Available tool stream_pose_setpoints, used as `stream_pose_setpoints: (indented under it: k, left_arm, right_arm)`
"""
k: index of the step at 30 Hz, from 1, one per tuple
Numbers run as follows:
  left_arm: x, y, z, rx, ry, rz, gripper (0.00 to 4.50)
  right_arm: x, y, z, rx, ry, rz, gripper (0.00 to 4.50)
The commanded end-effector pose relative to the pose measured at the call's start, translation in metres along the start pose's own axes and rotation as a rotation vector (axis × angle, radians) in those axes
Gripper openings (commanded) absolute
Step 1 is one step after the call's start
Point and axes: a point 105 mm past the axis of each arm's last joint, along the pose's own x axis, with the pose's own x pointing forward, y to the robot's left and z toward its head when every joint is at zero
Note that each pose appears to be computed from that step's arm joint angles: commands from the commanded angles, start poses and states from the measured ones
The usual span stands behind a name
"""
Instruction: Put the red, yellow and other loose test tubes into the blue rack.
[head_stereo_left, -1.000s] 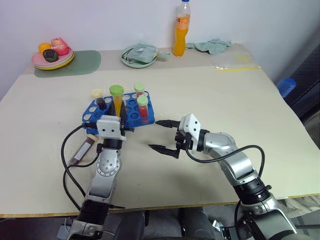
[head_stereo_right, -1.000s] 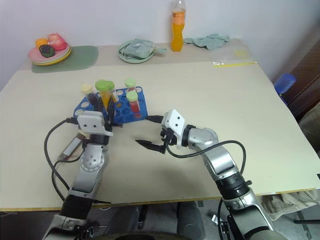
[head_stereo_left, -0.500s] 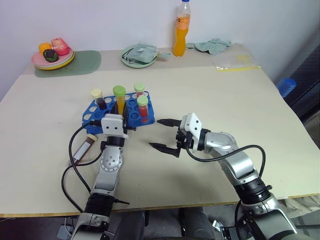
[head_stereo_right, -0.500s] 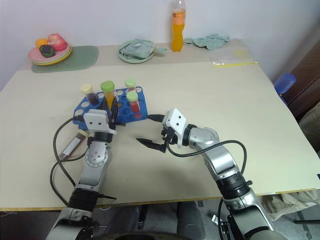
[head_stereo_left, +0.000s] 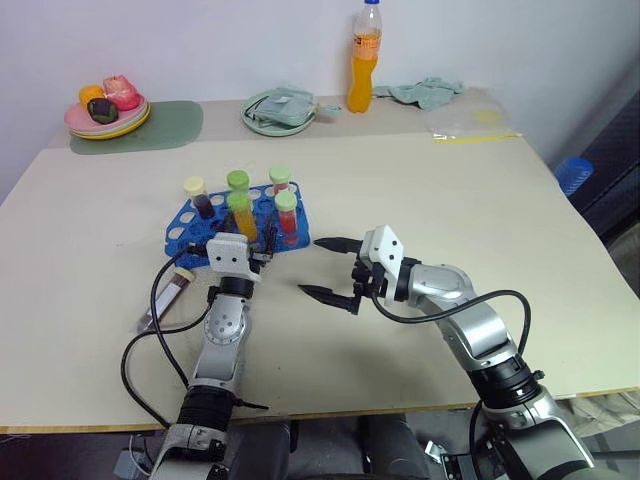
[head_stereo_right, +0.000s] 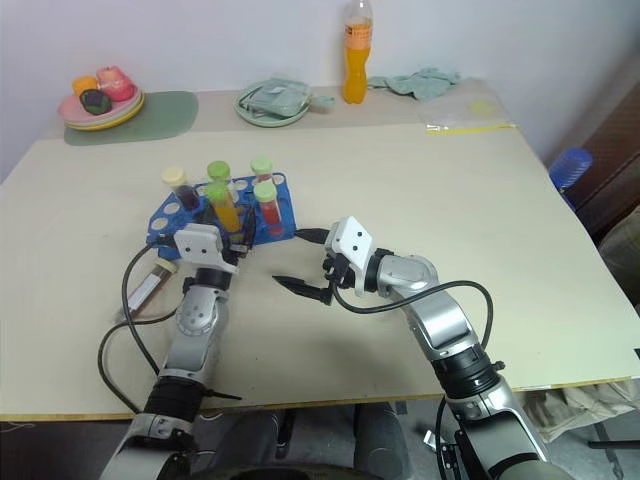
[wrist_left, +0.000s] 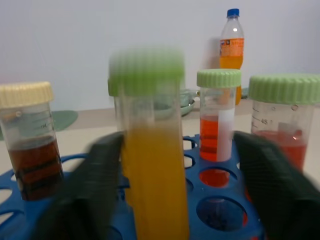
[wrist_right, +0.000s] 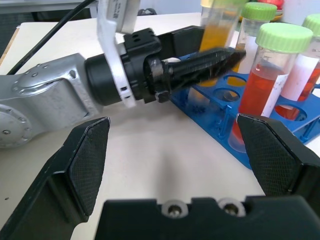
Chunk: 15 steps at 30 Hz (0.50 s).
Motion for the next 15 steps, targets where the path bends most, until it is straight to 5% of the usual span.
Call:
stream_pose_setpoints:
  k: [1, 8, 15]
  left_arm:
    - [0.006, 0.02, 0.045, -0.035, -0.139, 0.078, 4.47]
    - [0.002, 0.053, 0.116, -0.024, -0.217, 0.065, 4.47]
    - [-0.02, 0.099, 0.097, -0.027, 0.363, -0.037, 4.47]
  right_arm:
    - [0.0, 0.003, 0.016, -0.035, -0.047, 0.009, 4.5]
    - [0.0, 0.006, 0.015, -0.019, -0.051, 0.018, 4.5]
    - [0.001, 0.007, 0.014, -0.007, -0.051, 0.034, 4.5]
